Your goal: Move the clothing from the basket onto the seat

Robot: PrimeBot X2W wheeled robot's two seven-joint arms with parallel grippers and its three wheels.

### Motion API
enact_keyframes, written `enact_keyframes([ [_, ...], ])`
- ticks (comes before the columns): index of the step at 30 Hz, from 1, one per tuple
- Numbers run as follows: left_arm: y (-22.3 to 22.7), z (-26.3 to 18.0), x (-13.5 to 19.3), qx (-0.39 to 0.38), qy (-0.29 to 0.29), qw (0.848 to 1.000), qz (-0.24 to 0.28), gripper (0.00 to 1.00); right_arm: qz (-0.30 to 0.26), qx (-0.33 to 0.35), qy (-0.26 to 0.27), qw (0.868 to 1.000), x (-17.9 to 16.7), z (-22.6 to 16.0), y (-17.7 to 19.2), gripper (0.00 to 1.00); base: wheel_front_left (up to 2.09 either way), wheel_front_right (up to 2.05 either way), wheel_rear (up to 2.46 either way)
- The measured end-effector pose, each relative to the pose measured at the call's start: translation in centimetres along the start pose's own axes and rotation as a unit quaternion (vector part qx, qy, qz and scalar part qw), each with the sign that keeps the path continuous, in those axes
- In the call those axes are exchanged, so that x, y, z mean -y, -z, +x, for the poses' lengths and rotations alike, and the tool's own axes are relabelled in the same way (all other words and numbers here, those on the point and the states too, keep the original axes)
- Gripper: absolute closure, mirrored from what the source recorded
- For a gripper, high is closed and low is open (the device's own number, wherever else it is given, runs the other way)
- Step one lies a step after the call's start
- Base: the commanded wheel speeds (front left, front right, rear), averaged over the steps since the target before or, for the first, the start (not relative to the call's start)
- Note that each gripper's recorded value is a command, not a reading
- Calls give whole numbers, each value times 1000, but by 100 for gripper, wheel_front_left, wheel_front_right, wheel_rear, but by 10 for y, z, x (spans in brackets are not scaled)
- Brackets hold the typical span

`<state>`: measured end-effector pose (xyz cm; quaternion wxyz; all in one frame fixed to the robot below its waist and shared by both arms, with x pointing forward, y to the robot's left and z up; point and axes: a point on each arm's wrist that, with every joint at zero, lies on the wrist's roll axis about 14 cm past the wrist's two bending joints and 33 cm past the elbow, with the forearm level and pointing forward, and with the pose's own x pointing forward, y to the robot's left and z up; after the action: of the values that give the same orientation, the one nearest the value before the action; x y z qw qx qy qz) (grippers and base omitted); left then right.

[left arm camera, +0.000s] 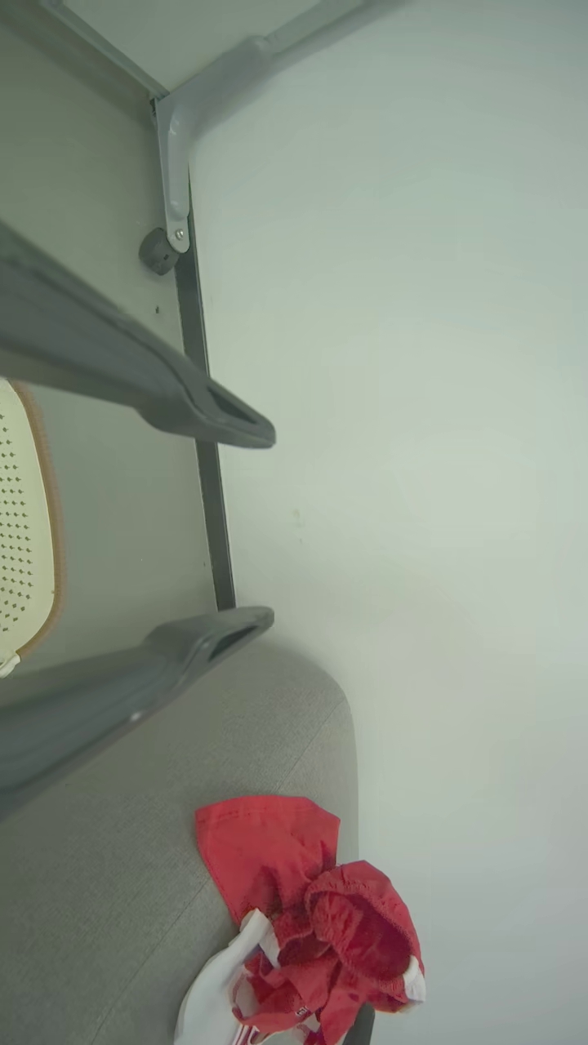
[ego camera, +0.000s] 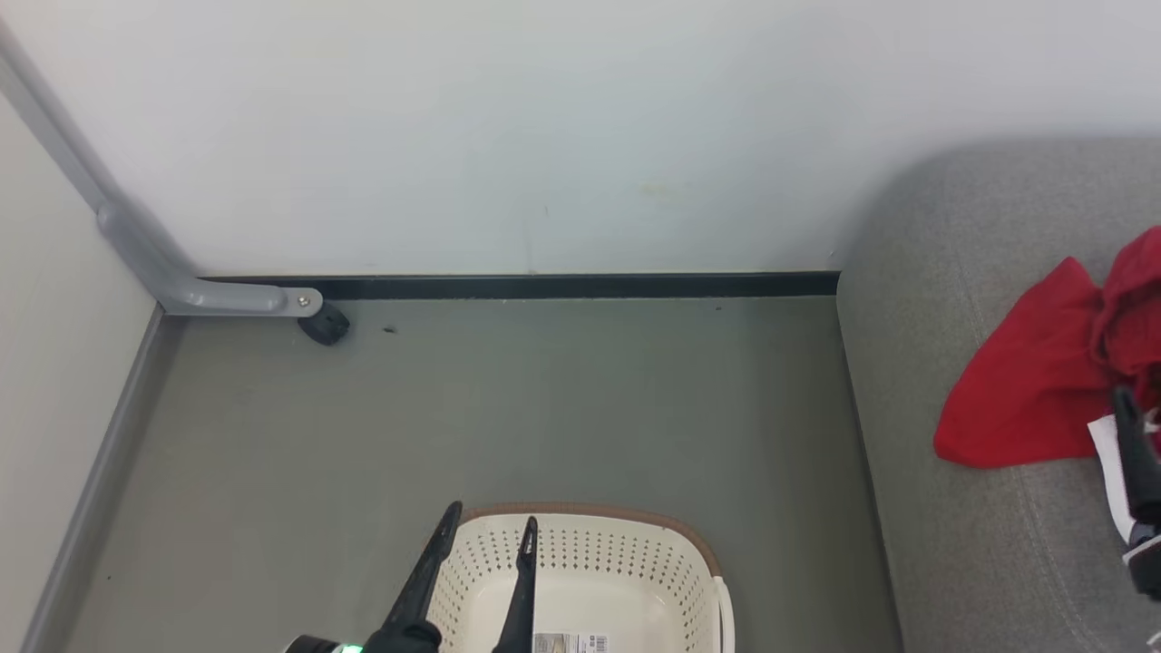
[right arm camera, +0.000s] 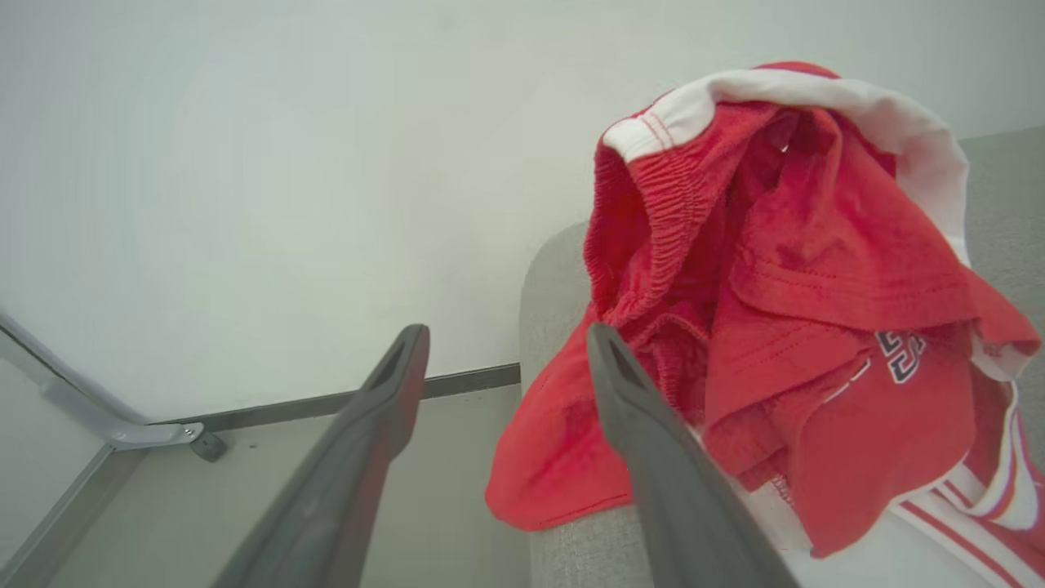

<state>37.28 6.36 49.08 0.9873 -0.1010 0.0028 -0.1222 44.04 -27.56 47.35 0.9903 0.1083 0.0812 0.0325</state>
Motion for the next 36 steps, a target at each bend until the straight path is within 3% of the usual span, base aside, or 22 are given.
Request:
enact_keyframes([
  [8,-12,-19,-31,16,-53,998,16,0,1,41,-60,997,-61,-24,-10,0,0,0,0],
  [15,-20,-36,-54,26,-91,995,39,0,-15,54,-84,995,-92,-48,-7,0,0,0,0],
  [22,-16,-50,-66,20,-111,992,47,0,-44,58,-80,994,-98,-65,-3,0,0,0,0],
  [36,-7,-66,-75,4,-131,990,47,0,-73,59,-36,995,-76,-83,2,0,0,0,0],
])
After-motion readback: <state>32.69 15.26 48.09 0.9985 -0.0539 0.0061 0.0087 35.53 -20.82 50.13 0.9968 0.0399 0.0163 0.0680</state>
